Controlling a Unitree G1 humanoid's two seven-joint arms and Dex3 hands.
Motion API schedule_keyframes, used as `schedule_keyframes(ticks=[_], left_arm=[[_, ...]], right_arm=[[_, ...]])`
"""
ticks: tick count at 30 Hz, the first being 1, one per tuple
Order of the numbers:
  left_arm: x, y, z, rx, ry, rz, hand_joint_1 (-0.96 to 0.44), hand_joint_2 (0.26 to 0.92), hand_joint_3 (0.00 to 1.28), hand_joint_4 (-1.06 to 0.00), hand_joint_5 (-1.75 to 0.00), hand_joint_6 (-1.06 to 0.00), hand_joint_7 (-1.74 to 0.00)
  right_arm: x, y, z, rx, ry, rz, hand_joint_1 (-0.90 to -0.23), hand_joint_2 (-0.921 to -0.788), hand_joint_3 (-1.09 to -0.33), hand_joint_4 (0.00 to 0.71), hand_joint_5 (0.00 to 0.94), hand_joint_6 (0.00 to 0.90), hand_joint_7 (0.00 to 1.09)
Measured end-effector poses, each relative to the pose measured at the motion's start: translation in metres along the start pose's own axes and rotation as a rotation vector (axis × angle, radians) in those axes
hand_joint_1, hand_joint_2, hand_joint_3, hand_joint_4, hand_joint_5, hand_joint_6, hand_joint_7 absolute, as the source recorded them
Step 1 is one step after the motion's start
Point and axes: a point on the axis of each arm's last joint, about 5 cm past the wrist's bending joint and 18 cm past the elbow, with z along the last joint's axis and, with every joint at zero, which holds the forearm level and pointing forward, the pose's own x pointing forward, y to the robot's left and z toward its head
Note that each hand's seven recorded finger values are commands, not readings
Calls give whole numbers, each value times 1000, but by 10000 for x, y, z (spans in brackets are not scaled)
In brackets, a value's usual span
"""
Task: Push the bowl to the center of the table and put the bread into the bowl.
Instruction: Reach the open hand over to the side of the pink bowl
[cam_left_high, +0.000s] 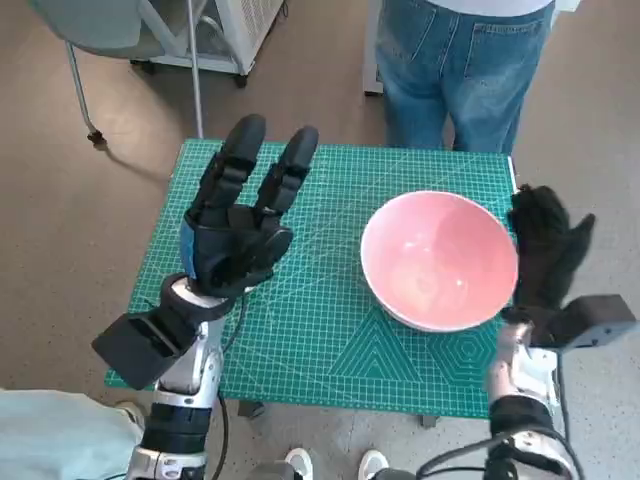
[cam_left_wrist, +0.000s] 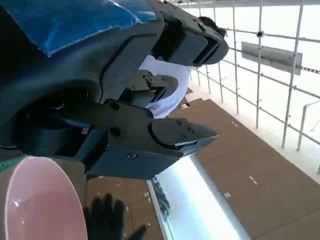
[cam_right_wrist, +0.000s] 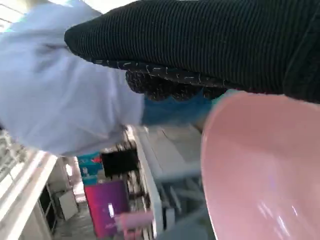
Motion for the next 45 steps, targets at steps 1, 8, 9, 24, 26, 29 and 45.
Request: schedule_keyframes(ticks=[1, 8, 9, 24, 26, 29, 45], left_arm=[[0, 4, 1, 1, 1, -2, -2, 921, 317, -348, -3, -467, -12], [-5, 35, 12, 8, 5, -7, -3, 921, 315, -349, -3, -468, -12], [-6, 41, 14, 10, 5, -7, -3, 921, 315, -349, -3, -468, -12], [-27, 66, 25, 19, 6, 11, -9, 921, 313, -351, -3, -468, -11], [-28, 66, 27, 20, 6, 14, -10, 921, 312, -351, -2, -470, -12], [-32, 67, 26, 21, 7, 20, -10, 921, 312, -351, -2, -471, -12], [-40, 63, 26, 26, 8, 34, -13, 921, 309, -357, -4, -473, -13]], right_arm=[[7, 17, -6, 10, 8, 7, -461, -921, -879, 237, 65, 0, 619], [64, 98, -22, 65, 44, 55, -487, -921, -853, 209, 41, 0, 615], [73, 105, -20, 71, 46, 60, -490, -921, -848, 209, 40, 0, 614], [237, 366, 22, 137, 73, 114, -508, -921, -821, 261, 30, 62, 547], [258, 398, 32, 141, 76, 122, -508, -921, -819, 271, 27, 74, 528], [289, 449, 45, 150, 82, 132, -509, -921, -815, 285, 29, 81, 515], [405, 753, 83, 162, 150, 180, -491, -921, -822, 301, 10, 121, 429]])
